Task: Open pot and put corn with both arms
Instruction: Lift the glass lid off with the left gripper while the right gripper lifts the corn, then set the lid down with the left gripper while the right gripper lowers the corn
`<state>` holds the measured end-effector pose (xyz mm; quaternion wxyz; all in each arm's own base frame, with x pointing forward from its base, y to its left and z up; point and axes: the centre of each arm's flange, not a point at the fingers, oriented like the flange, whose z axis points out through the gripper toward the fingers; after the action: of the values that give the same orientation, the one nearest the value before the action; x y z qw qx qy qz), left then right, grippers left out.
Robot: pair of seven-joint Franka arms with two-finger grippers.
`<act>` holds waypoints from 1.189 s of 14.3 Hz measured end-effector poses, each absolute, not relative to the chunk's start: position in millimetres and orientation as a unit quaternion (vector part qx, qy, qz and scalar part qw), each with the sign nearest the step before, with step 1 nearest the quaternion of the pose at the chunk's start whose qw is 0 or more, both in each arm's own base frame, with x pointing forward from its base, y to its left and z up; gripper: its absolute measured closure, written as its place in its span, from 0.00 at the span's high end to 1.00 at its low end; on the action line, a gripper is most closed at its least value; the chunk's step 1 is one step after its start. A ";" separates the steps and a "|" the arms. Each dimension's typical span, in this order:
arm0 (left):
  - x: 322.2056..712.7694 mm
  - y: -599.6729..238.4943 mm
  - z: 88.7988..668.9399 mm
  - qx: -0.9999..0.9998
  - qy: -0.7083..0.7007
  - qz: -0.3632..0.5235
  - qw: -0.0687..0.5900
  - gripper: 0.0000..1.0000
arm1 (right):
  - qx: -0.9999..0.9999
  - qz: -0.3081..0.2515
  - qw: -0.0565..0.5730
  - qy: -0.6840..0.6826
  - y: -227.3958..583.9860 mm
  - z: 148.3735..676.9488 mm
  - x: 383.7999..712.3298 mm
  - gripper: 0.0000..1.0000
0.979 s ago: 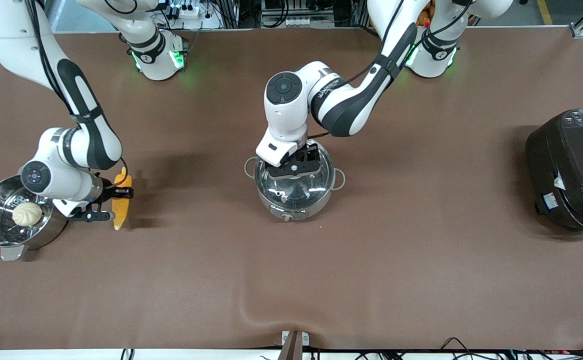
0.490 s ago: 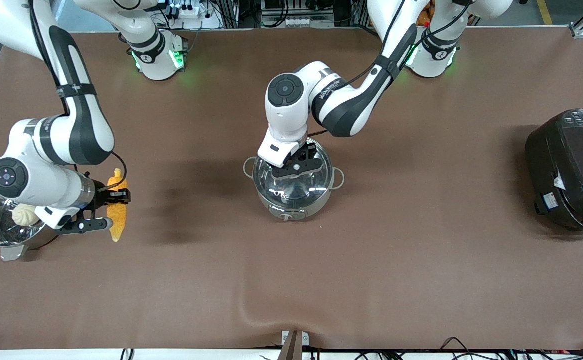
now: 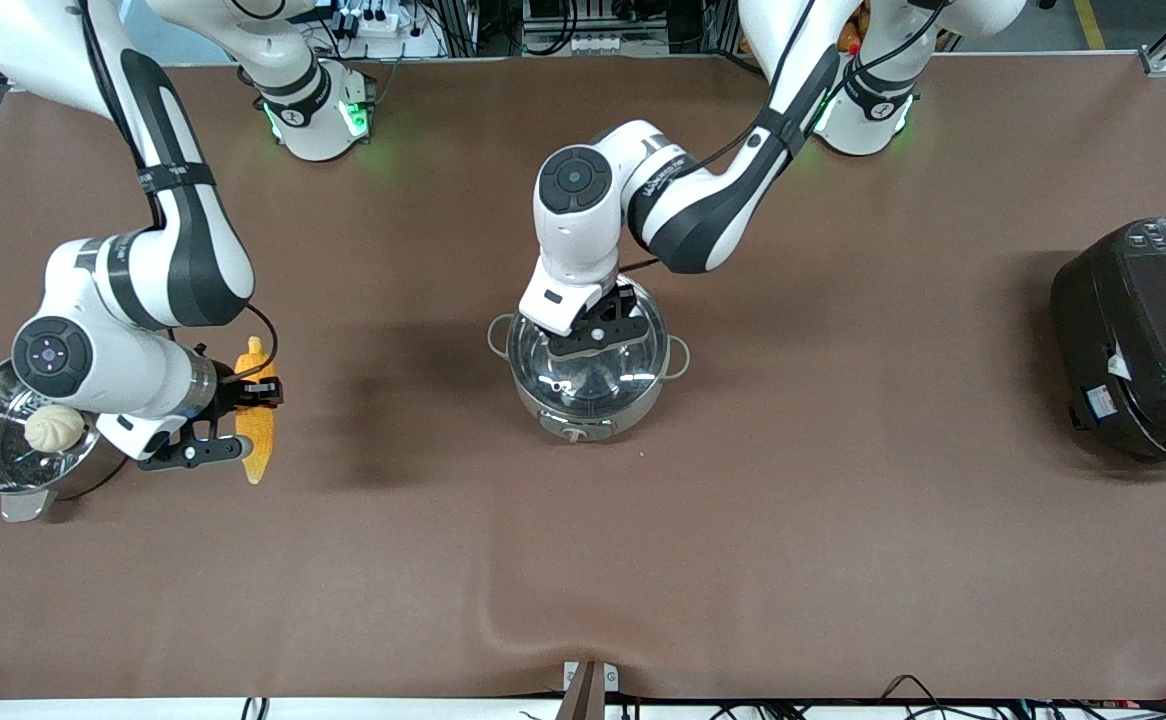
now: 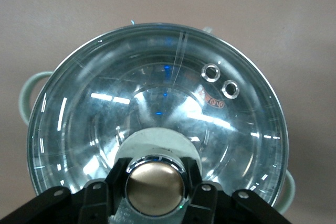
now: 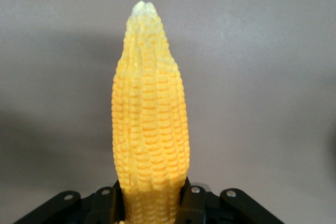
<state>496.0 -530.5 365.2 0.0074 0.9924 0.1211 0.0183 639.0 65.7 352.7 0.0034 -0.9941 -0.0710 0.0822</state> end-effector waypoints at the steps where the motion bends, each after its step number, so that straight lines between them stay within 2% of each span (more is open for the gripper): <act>1: 500.1 -523.7 381.8 0.992 0.128 0.021 0.009 0.50 | -0.994 0.087 0.003 -0.073 68.0 358.0 639.5 0.34; 6: 554.9 -421.9 480.8 0.977 0.208 0.034 0.014 0.50 | -0.993 0.087 0.000 -0.083 110.7 390.3 641.4 0.34; 10: 618.0 -301.4 489.6 0.963 0.266 0.027 0.000 0.50 | -0.995 0.060 -0.004 -0.079 212.3 415.7 626.2 0.34; 14: 656.2 -193.8 466.8 0.960 0.280 0.007 -0.019 0.50 | -0.999 0.025 -0.001 -0.047 363.3 426.2 567.9 0.34; 17: 670.4 -128.2 454.8 0.961 0.275 -0.001 -0.022 0.50 | -0.999 -0.015 0.028 -0.004 459.1 401.2 524.3 0.34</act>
<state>670.4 -128.2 454.8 -0.0217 0.9612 0.2750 -0.0007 524.3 459.1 401.2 0.0284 -0.9995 -0.0039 -0.0154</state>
